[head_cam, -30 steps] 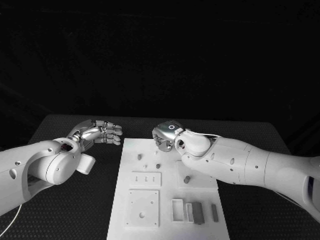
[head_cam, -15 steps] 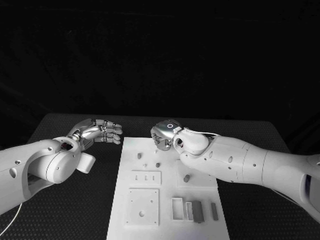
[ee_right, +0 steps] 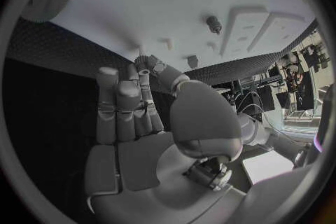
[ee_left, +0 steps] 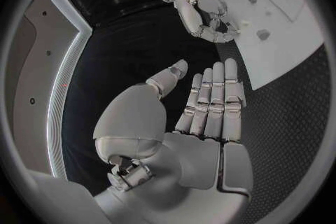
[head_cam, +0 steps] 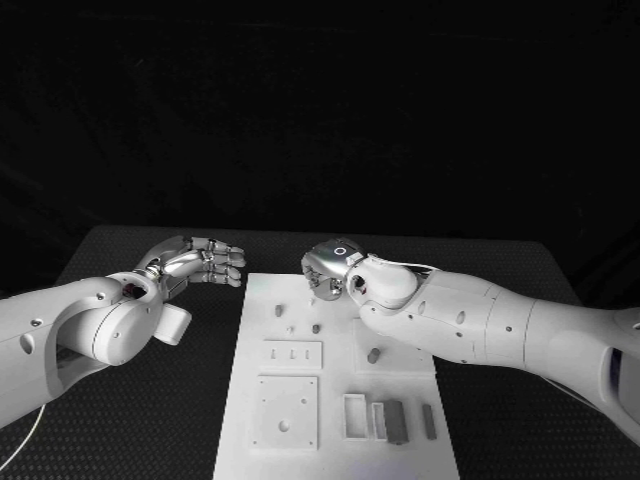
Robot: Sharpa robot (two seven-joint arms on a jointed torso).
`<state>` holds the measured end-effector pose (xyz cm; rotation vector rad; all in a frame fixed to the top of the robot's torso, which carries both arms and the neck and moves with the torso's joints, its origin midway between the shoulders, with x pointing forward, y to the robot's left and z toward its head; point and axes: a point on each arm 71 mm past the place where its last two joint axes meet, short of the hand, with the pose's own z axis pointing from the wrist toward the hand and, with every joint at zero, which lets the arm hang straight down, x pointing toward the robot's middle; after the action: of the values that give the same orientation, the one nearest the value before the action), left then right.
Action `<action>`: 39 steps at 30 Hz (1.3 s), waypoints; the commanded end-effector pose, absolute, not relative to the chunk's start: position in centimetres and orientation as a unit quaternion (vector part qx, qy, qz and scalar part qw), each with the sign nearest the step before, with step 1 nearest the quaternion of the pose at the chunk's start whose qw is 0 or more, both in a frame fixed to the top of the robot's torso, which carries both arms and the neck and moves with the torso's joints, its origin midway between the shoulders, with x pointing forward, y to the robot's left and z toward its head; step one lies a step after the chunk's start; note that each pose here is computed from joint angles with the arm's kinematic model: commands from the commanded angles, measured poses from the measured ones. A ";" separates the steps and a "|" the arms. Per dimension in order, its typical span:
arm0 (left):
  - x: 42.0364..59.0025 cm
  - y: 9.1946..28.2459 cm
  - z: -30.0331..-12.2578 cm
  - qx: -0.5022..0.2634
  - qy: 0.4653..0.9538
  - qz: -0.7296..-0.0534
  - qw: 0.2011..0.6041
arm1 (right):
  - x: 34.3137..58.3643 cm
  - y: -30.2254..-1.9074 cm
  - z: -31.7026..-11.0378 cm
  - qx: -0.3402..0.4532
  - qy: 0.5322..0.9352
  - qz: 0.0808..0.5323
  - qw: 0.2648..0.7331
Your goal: Assemble the parts on the task board
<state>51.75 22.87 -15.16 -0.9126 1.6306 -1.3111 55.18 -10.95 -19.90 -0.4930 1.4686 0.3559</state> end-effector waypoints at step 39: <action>51.8 22.8 -14.9 -0.359 0.648 -0.527 0.416 | 54.9 -11.3 -21.0 -0.224 0.676 0.150 0.686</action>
<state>51.75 22.94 -15.17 -0.9135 1.6301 -1.3095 55.04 -11.26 -20.37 -0.4874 1.4818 0.3462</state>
